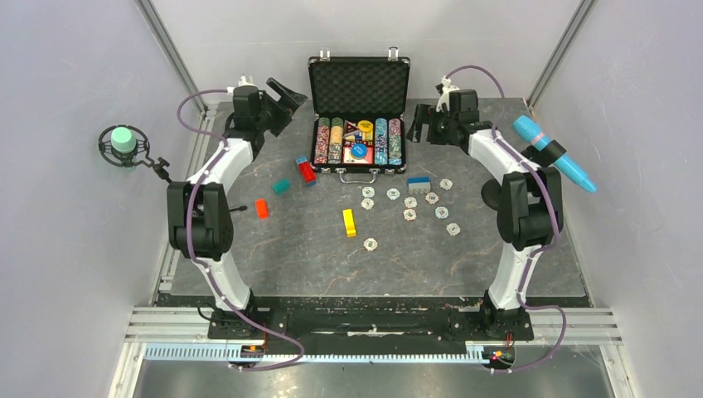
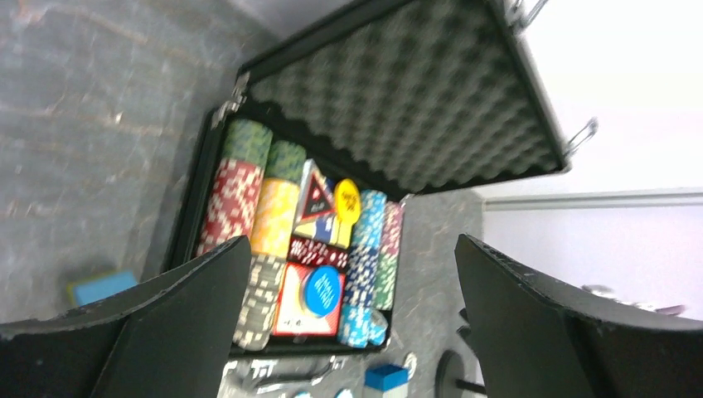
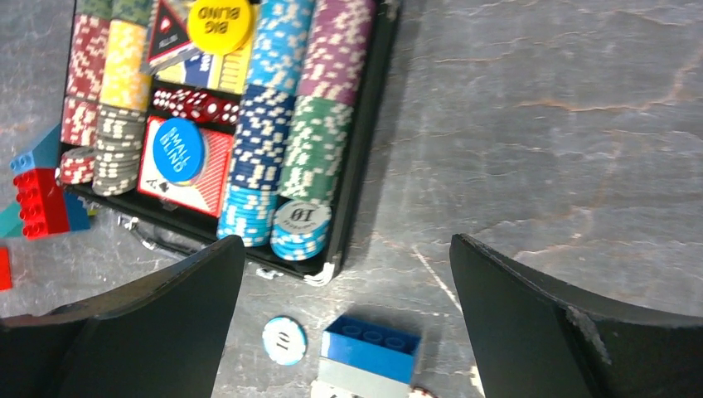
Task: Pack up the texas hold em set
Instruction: Open the chip case at the center of the board, then pick up the poker chip from the center of the board.
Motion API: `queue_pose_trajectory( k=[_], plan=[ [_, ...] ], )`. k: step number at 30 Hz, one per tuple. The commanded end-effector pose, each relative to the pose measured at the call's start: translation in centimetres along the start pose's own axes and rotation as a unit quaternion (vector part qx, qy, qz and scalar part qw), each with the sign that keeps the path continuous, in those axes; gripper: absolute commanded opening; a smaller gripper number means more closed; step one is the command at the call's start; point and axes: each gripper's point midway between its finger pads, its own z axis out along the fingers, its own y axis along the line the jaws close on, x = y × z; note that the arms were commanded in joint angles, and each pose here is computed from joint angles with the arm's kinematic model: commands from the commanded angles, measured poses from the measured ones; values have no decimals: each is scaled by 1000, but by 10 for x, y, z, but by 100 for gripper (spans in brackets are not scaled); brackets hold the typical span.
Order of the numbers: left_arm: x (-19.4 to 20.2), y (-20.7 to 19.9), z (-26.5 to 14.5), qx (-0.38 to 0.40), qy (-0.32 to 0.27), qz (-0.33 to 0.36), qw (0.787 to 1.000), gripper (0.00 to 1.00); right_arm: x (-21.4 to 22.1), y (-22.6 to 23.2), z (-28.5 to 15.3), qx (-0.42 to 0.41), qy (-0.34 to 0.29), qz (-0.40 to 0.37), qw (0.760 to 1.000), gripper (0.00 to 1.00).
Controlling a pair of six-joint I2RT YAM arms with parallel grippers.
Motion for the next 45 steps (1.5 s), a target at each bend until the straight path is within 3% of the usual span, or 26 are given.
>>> queue_pose_trajectory(
  k=[1, 9, 15, 25, 36, 40, 45],
  plan=[
    [27, 5, -34, -72, 19, 81, 994, 100, -7, 41, -6, -30, -16, -49, 998, 98],
    [54, 30, -94, -132, 52, 147, 979, 100, 36, 112, -11, -59, 6, -110, 992, 98],
    [56, 58, -132, -186, 65, 215, 957, 100, 64, 137, -5, -63, 21, -126, 990, 98],
    [62, 62, -157, -196, 101, 259, 940, 100, 50, 103, -14, 53, 27, -166, 984, 98],
    [40, 96, -172, -293, 48, 229, 927, 100, 45, 84, -35, 89, -1, -189, 978, 98],
    [37, 105, -176, -293, 37, 211, 932, 100, 51, 69, -44, 116, -11, -179, 977, 98],
    [32, 102, -175, -249, 1, 202, 947, 98, 66, 72, -49, 94, -13, -149, 984, 95]
  ],
)
